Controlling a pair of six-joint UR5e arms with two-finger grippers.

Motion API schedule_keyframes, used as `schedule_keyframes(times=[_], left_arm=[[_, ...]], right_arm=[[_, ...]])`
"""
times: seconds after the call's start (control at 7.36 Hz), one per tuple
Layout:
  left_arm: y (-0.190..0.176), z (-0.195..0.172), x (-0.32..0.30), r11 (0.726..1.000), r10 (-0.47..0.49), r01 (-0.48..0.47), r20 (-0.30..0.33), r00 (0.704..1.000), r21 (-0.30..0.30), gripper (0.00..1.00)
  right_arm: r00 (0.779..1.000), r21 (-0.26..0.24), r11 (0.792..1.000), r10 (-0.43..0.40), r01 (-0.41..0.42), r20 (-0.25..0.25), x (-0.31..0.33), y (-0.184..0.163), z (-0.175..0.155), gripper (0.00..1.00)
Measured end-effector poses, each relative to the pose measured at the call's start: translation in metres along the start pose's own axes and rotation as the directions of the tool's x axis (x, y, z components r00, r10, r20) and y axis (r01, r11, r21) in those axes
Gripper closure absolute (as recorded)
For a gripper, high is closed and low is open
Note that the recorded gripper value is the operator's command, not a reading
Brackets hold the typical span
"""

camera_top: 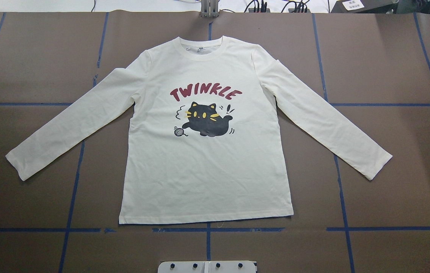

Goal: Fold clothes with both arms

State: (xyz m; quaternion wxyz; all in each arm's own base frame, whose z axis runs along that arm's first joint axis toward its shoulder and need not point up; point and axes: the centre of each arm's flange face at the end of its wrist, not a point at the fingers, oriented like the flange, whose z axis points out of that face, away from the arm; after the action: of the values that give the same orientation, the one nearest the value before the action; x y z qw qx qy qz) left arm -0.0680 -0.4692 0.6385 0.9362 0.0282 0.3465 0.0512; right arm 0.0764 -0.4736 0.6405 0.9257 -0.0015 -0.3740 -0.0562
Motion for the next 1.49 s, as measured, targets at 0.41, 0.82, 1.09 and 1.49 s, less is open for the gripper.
schedule_keyframes(times=[0.41, 0.82, 1.09, 1.49], left_arm=[[-0.005, -0.003, 0.002, 1.0, 0.008, -0.008, 0.0, 1.0, 0.009, 0.0], [-0.043, -0.024, 0.024, 0.994, 0.091, -0.092, 0.026, 0.996, 0.057, 0.0], [-0.053, -0.027, 0.034, 0.986, 0.15, -0.151, 0.014, 0.989, 0.071, 0.0], [-0.06, -0.037, 0.056, 0.964, 0.23, -0.217, -0.073, 0.97, 0.156, 0.0]], right_arm=[[1.0, 0.013, 1.0, -0.006, 0.007, -0.003, -0.005, -0.006, -0.005, 0.0], [1.0, 0.028, 1.0, -0.014, 0.013, 0.025, -0.036, -0.031, -0.012, 0.0], [0.998, 0.023, 0.999, -0.035, 0.034, 0.056, -0.067, -0.042, 0.004, 0.0], [0.993, 0.127, 0.992, 0.003, -0.018, 0.117, -0.137, -0.024, 0.061, 0.0]])
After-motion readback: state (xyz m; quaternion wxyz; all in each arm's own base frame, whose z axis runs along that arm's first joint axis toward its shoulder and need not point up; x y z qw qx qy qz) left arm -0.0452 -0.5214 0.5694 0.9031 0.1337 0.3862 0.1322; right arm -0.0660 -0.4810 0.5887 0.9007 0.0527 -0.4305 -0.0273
